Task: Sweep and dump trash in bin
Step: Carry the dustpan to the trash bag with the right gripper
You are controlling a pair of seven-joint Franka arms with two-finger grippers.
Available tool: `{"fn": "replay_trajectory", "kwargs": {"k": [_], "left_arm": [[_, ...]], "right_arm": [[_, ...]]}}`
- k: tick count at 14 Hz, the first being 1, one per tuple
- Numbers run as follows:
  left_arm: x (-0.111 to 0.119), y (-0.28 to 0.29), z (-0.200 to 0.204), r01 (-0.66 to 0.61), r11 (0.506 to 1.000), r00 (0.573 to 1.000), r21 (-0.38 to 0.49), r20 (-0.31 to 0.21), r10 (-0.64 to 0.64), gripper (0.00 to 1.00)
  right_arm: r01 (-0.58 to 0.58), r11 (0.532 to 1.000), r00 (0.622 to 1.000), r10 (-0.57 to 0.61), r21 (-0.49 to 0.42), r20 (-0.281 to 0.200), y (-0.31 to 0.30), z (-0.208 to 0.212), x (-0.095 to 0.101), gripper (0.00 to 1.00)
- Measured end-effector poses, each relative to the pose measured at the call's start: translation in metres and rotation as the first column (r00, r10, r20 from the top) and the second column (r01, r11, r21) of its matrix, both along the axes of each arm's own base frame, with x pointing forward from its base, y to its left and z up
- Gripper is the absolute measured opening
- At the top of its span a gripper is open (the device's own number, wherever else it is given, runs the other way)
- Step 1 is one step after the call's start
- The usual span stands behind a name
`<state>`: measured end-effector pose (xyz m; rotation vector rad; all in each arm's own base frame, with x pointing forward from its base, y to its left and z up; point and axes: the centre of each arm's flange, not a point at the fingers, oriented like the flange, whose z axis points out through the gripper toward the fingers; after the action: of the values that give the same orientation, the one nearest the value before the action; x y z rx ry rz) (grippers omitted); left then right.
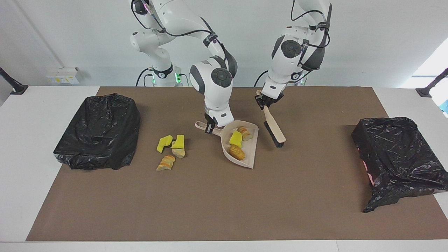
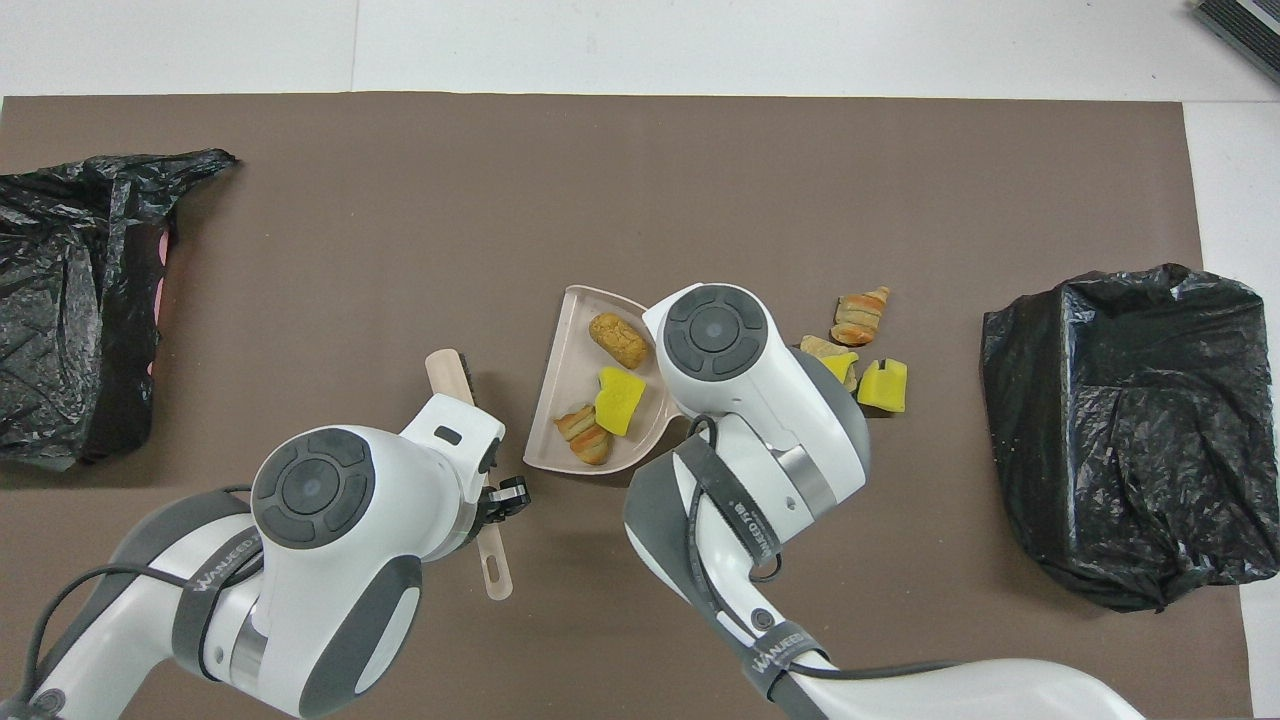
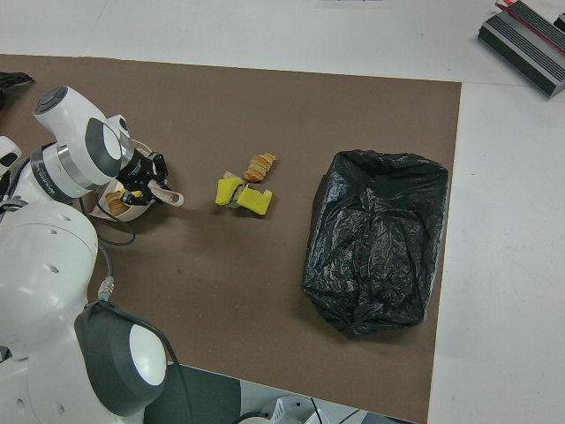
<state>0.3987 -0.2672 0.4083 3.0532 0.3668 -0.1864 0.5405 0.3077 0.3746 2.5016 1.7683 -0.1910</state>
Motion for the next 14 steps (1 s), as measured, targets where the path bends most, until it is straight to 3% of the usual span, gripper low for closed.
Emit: {"fn": "replay_trajectory", "kwargs": {"k": [3, 7, 10, 14], "left_arm": [[-0.015, -0.009, 0.002, 0.027, 1.000, 1.000, 0.007, 0.001, -0.027, 0.26], [-0.064, -0.048, -0.010, 0.035, 0.999, 0.999, 0.015, 0.025, -0.035, 0.26], [-0.109, -0.077, -0.029, 0.081, 0.996, 0.996, 0.030, 0.019, -0.082, 0.26], [-0.153, -0.099, -0.051, 0.120, 0.993, 0.991, 0.015, 0.054, -0.121, 0.26]], "right_arm": [[0.076, 0.997, 0.996, -0.077, 0.033, 0.050, -0.043, 0.052, 0.013, 0.32], [0.158, 0.986, 0.983, -0.163, 0.060, 0.083, -0.109, 0.131, 0.008, 0.32], [0.126, 0.990, 0.990, -0.129, 0.057, 0.061, -0.178, 0.176, -0.003, 0.32], [0.056, 0.997, 0.998, -0.056, 0.061, 0.005, -0.295, 0.203, -0.014, 0.32]]}}
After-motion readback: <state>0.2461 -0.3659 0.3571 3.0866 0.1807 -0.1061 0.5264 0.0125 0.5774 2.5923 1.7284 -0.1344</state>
